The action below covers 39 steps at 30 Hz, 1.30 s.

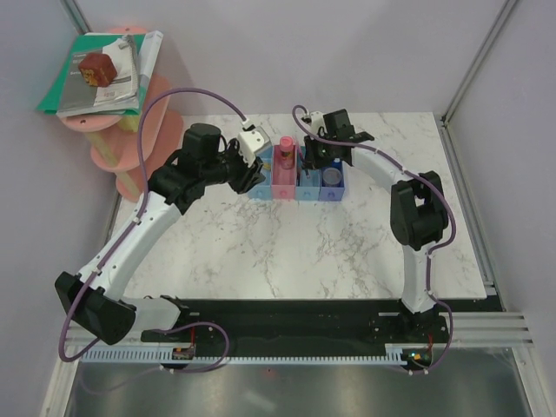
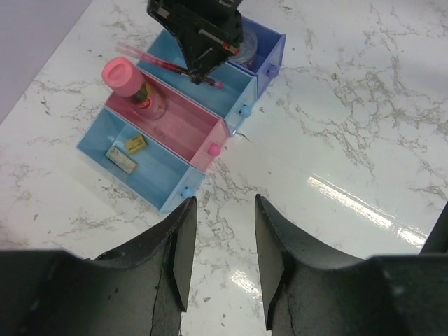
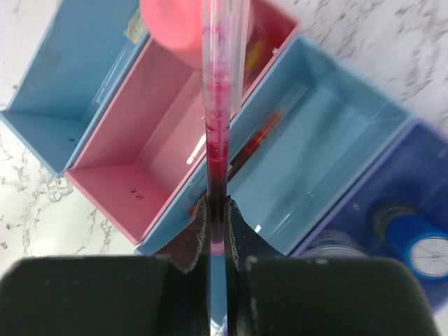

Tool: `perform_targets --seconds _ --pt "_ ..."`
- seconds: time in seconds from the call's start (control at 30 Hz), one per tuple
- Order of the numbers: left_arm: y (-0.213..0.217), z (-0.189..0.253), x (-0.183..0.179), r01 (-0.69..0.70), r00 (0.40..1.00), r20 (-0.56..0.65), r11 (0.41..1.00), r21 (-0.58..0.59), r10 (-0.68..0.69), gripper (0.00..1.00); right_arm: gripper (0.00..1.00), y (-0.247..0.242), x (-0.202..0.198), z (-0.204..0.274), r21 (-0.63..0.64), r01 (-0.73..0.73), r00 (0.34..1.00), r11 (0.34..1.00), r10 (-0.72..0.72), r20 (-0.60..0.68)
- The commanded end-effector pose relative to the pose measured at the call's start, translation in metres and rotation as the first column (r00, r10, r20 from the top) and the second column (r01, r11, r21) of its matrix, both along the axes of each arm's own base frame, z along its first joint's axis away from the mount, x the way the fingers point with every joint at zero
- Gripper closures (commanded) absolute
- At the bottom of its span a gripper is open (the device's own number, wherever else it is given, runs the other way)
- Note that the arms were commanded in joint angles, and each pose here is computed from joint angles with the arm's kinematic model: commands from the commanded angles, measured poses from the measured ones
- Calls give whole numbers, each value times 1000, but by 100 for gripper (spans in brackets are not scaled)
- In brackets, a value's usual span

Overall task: Sort the stationery into containers
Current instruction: Place the pen in the storage box, then reset both arms

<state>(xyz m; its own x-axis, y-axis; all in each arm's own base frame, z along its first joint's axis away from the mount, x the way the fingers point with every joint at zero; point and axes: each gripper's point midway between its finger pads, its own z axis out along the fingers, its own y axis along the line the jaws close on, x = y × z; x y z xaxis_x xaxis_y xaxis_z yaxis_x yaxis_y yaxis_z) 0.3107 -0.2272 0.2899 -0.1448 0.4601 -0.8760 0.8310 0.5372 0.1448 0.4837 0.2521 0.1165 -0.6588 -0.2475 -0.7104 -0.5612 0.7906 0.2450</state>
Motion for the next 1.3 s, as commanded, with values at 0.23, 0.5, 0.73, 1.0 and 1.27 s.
perform_targets --seconds 0.23,0.5,0.73,1.0,1.27 --pt "6 37 9 16 991 131 1000 -18 -14 55 100 5 -17 -13 26 8 1000 1000 -7 -22" --pt "5 44 12 20 989 150 1000 -19 -17 55 62 -2 -23 -12 16 20 1000 1000 -19 -17" --pt "5 42 13 3 991 132 1000 -28 1 54 19 -8 -15 21 0 19 998 1000 -19 68" --pt "24 64 30 -169 982 58 975 -143 179 33 2 -31 -30 121 -128 -40 974 991 67 217" --pt "75 68 12 -326 943 13 933 -149 332 0 2 -112 -129 184 -327 49 974 944 27 225"
